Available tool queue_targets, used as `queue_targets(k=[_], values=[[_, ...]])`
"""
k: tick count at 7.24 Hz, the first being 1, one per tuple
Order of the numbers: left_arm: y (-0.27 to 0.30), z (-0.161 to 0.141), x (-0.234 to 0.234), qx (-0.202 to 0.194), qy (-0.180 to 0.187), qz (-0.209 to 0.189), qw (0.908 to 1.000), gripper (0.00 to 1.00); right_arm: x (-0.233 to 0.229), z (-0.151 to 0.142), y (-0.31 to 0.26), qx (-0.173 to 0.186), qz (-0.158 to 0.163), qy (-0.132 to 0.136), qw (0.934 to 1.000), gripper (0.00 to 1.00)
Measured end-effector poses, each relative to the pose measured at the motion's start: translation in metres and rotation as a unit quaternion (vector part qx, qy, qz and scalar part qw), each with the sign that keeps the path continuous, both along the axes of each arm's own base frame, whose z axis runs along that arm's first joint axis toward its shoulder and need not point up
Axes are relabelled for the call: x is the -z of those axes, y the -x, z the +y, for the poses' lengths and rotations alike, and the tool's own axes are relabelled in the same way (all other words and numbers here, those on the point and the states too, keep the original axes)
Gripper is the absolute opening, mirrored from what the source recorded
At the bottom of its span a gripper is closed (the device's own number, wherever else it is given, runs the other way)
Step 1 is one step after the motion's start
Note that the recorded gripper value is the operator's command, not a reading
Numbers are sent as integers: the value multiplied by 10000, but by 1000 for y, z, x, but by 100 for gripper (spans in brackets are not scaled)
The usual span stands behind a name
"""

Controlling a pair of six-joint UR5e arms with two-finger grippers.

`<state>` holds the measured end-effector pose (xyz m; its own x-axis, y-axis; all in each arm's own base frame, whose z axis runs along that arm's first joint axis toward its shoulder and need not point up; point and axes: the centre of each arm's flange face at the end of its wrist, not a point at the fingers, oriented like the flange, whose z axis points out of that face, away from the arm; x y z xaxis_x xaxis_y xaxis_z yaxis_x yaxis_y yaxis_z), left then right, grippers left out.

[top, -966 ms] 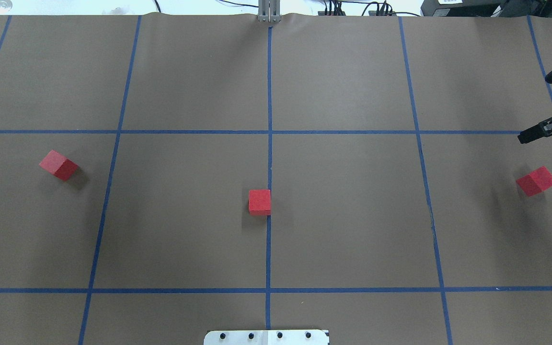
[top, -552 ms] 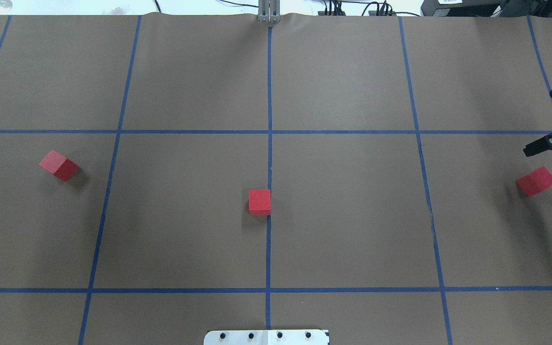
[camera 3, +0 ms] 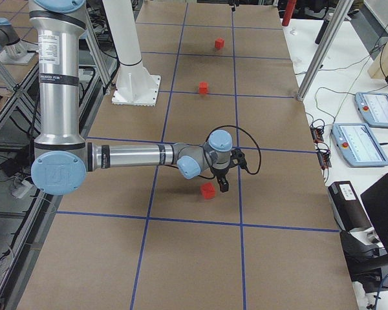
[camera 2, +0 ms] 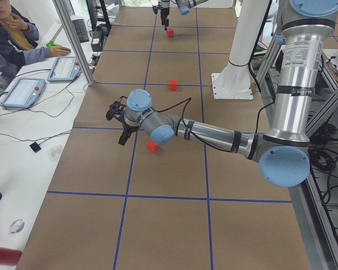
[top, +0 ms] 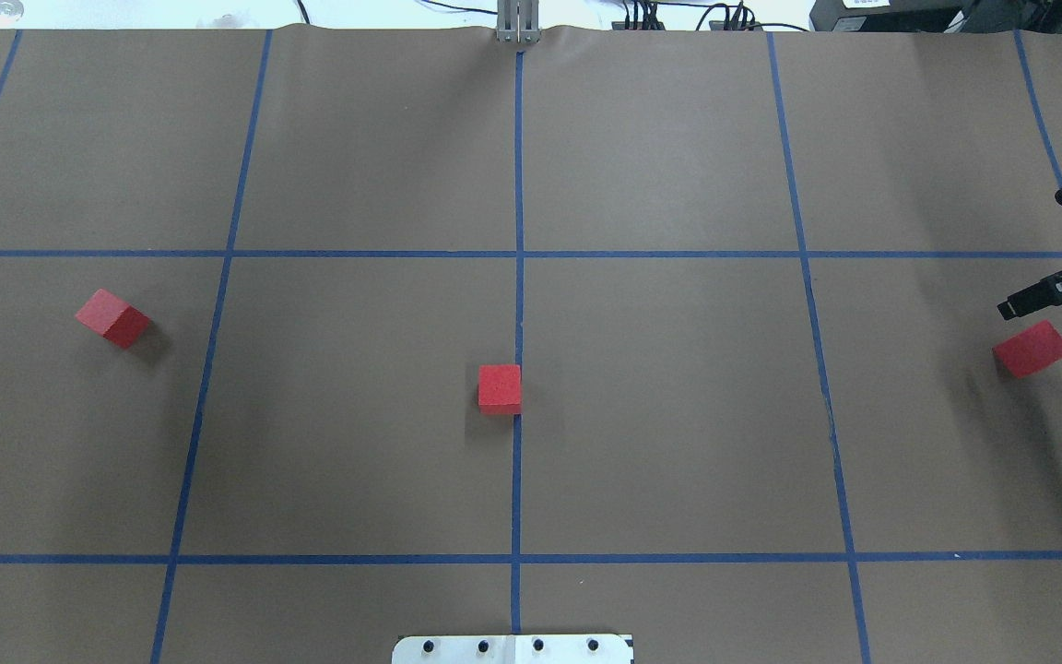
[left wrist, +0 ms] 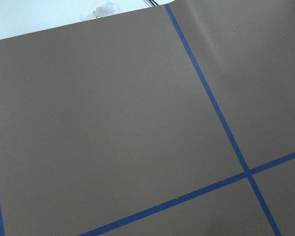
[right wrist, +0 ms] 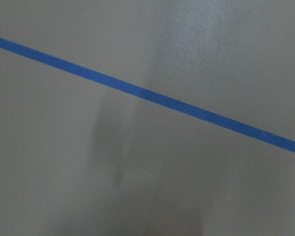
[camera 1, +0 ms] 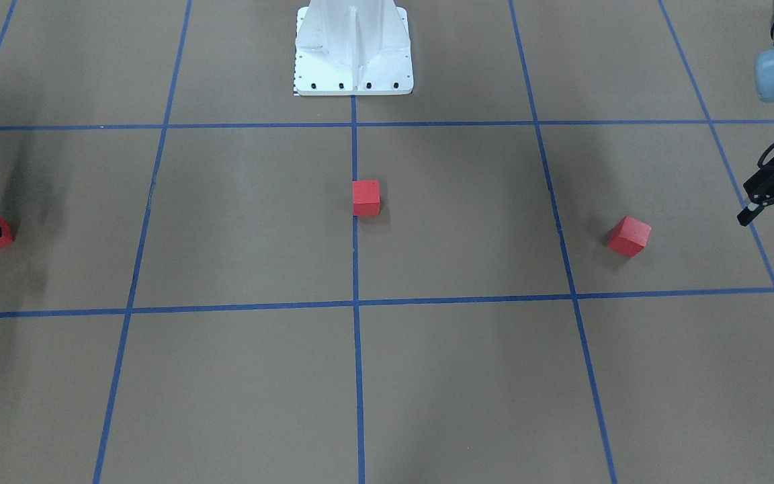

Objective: Form red blocks into L shape at center
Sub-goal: 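Lower the right gripper and grasp the far-side red cube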

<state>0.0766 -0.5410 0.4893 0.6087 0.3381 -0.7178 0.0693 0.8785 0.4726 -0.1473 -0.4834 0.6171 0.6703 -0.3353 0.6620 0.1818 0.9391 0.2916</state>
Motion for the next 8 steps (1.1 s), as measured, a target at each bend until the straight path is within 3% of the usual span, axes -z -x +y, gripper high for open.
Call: queue_targets(k=[6,7,8], values=[[-1,0,1,-7,-19,4,10000,100,-30,20,14,167,261,125,9994,99],[-1,0,1,-8,-19,5,10000,100,-32,22,14,170,277,133,9994,88],[-1,0,1,-8,-19,5,10000,100,-32,24,14,169,281,140,9994,70]])
